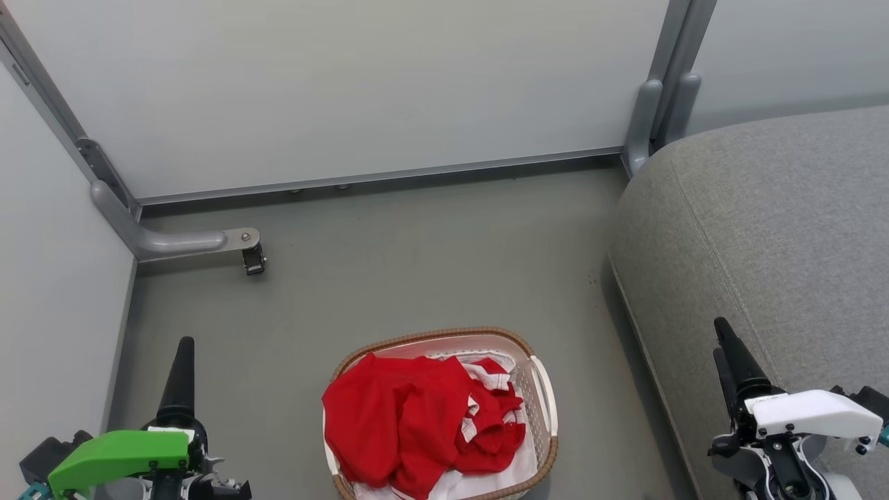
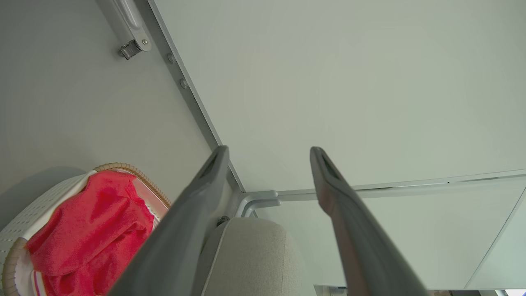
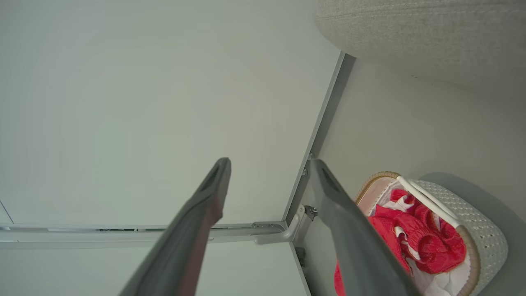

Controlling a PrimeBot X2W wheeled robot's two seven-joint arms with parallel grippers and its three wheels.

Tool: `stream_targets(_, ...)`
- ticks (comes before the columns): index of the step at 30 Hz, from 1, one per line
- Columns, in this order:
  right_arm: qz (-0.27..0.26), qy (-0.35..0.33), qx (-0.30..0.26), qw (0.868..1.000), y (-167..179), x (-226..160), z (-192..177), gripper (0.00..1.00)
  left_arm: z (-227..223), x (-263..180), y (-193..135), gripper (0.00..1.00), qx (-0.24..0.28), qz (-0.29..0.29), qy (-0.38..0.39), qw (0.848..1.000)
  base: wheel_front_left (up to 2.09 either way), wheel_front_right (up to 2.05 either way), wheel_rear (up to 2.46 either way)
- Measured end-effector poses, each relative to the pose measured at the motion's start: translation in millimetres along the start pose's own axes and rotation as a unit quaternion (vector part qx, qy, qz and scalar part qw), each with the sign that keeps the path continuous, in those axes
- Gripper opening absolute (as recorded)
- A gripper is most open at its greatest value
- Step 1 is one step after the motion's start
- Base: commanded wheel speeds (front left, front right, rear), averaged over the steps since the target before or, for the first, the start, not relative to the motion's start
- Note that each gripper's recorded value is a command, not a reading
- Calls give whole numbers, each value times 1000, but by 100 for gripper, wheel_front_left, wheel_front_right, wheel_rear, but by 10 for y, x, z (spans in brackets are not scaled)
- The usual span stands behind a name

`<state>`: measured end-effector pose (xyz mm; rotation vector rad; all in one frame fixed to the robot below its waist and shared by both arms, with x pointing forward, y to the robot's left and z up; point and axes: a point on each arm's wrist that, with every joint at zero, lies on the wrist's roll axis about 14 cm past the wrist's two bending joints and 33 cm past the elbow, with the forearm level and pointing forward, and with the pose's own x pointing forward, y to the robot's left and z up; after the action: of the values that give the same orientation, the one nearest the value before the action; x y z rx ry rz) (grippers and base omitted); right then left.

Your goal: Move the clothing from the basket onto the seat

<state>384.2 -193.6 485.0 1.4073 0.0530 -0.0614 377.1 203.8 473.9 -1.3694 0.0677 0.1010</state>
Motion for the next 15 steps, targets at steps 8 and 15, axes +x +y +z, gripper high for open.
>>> stream_targets(8, 7, -2, -84, 996, 62, 46, -9, 100, 23, 10, -24, 100, 98, -3, -3, 995, 0, 0, 0)
stream_targets(15, 15, -2, -158, 987, 118, 89, -32, 100, 2, 16, -30, 100, 174, -6, 3, 985, 0, 0, 0)
